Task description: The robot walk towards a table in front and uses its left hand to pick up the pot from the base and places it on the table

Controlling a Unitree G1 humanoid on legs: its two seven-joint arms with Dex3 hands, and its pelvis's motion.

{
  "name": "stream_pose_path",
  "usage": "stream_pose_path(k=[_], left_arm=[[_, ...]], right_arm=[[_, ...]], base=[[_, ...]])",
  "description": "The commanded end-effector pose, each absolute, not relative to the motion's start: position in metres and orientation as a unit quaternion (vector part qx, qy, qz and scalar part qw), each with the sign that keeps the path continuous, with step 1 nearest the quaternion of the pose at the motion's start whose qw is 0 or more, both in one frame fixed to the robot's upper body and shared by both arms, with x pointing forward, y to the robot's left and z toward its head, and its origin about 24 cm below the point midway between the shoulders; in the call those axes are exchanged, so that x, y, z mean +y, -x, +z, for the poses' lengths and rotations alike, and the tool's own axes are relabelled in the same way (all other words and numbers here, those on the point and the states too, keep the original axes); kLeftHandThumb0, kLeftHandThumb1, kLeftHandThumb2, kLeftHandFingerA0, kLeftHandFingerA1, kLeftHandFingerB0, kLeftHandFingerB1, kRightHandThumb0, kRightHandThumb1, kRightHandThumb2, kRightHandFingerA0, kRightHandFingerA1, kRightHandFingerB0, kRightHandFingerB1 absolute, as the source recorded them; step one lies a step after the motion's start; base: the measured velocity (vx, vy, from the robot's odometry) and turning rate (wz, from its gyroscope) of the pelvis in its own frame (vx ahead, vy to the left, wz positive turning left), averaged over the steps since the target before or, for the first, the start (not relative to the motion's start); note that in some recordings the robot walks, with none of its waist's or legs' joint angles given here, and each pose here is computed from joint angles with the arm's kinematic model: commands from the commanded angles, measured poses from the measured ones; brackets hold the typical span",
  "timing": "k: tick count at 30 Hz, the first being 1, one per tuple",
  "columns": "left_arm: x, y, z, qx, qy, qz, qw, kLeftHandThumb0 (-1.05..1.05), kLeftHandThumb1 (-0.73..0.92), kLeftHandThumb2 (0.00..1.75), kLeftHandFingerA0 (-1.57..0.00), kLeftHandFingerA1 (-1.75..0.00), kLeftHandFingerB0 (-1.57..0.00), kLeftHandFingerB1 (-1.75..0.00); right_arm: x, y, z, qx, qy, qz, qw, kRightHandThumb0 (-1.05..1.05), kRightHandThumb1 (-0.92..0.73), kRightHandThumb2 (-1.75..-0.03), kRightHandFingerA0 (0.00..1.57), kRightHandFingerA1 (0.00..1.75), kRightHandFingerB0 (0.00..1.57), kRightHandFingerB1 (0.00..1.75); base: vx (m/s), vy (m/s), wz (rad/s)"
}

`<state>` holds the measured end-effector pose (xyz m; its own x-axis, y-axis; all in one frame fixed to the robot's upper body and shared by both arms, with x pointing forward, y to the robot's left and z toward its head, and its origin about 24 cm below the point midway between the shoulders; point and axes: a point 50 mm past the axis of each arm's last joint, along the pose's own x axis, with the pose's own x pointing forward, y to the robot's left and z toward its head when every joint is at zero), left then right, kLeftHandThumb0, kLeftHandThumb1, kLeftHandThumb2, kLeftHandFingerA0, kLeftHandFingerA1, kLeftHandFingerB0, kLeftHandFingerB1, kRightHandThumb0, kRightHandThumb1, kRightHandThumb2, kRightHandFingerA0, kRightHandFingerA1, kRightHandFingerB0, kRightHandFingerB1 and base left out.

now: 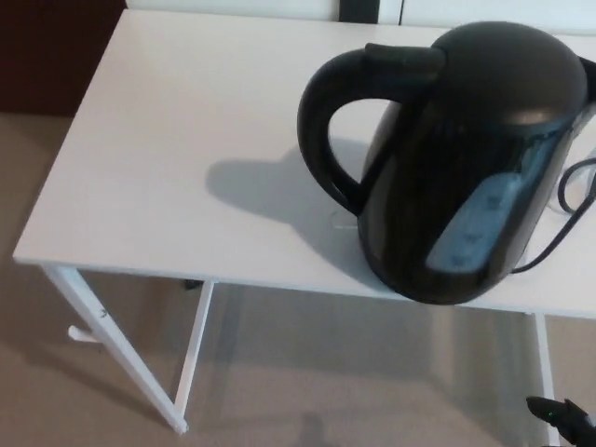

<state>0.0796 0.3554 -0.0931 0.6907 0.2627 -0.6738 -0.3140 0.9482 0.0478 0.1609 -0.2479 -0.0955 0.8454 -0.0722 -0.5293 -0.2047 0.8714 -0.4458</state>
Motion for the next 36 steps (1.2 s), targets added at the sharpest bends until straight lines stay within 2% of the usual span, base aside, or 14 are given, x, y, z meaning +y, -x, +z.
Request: stream_pose_path(k=[1,9,13,14,17,18,30,31,32,36], left_arm=[[0.363,-0.078,-0.088,0.354,0.029,0.168,0.92,0.0,0.39,0.85,-0.34,-0.57,-0.22,-0.51],[0.363,-0.077,-0.089,0.354,0.032,0.174,0.919,0.0,0.37,0.84,-0.37,-0.58,-0.24,-0.52],[0.364,-0.089,-0.086,0.341,0.028,0.173,0.923,0.01,0.38,0.85,-0.36,-0.58,-0.24,-0.52],[0.363,-0.086,-0.087,0.343,0.032,0.177,0.922,0.02,0.55,0.56,-0.46,-0.41,-0.35,-0.35],[0.363,-0.081,-0.088,0.347,0.038,0.182,0.919,0.02,0.55,0.56,-0.46,-0.41,-0.35,-0.35],[0.364,-0.079,-0.087,0.346,0.037,0.174,0.921,0.01,0.39,0.86,-0.35,-0.58,-0.21,-0.51],[0.363,-0.077,-0.09,0.355,0.037,0.173,0.918,0.0,0.39,0.85,-0.36,-0.58,-0.22,-0.51],[0.362,-0.07,-0.091,0.36,0.037,0.176,0.915,0.0,0.56,0.56,-0.45,-0.41,-0.35,-0.35],[0.362,-0.072,-0.091,0.36,0.034,0.176,0.915,0.0,0.38,0.85,-0.37,-0.58,-0.23,-0.51],[0.363,-0.067,-0.092,0.361,0.039,0.18,0.914,0.0,0.39,0.85,-0.37,-0.58,-0.23,-0.52]], right_arm=[[-0.25,-0.16,-0.096,0.281,0.252,0.033,0.926,-0.13,-0.5,-0.91,0.32,0.57,0.12,0.47],[-0.25,-0.162,-0.096,0.282,0.251,0.031,0.925,-0.13,-0.5,-0.92,0.32,0.57,0.11,0.47],[-0.249,-0.175,-0.091,0.268,0.253,0.031,0.929,-0.13,-0.5,-0.92,0.32,0.57,0.11,0.47],[-0.249,-0.173,-0.092,0.268,0.255,0.033,0.928,-0.12,-0.5,-0.91,0.32,0.57,0.12,0.48],[-0.249,-0.168,-0.093,0.267,0.259,0.036,0.928,-0.12,-0.5,-0.91,0.32,0.57,0.12,0.48],[-0.248,-0.167,-0.095,0.269,0.251,0.036,0.929,-0.12,-0.49,-0.91,0.31,0.58,0.12,0.48],[-0.251,-0.166,-0.096,0.277,0.255,0.035,0.926,-0.12,-0.5,-0.91,0.31,0.57,0.11,0.47],[-0.251,-0.161,-0.098,0.282,0.25,0.037,0.926,-0.11,-0.5,-0.91,0.31,0.57,0.12,0.48],[-0.251,-0.164,-0.097,0.28,0.25,0.037,0.926,-0.11,-0.5,-0.91,0.31,0.57,0.12,0.48],[-0.249,-0.162,-0.097,0.281,0.255,0.042,0.924,-0.1,-0.51,-0.92,0.31,0.57,0.12,0.47]], base=[[0.09,0.102,-0.16],[0.11,0.161,0.0],[0.1,0.057,0.07],[0.07,-0.029,0.08],[0.03,-0.03,0.05],[0.0,0.0,0.0],[0.0,0.0,0.0],[0.0,0.0,0.0],[0.0,0.0,0.0],[0.0,0.0,0.0]])
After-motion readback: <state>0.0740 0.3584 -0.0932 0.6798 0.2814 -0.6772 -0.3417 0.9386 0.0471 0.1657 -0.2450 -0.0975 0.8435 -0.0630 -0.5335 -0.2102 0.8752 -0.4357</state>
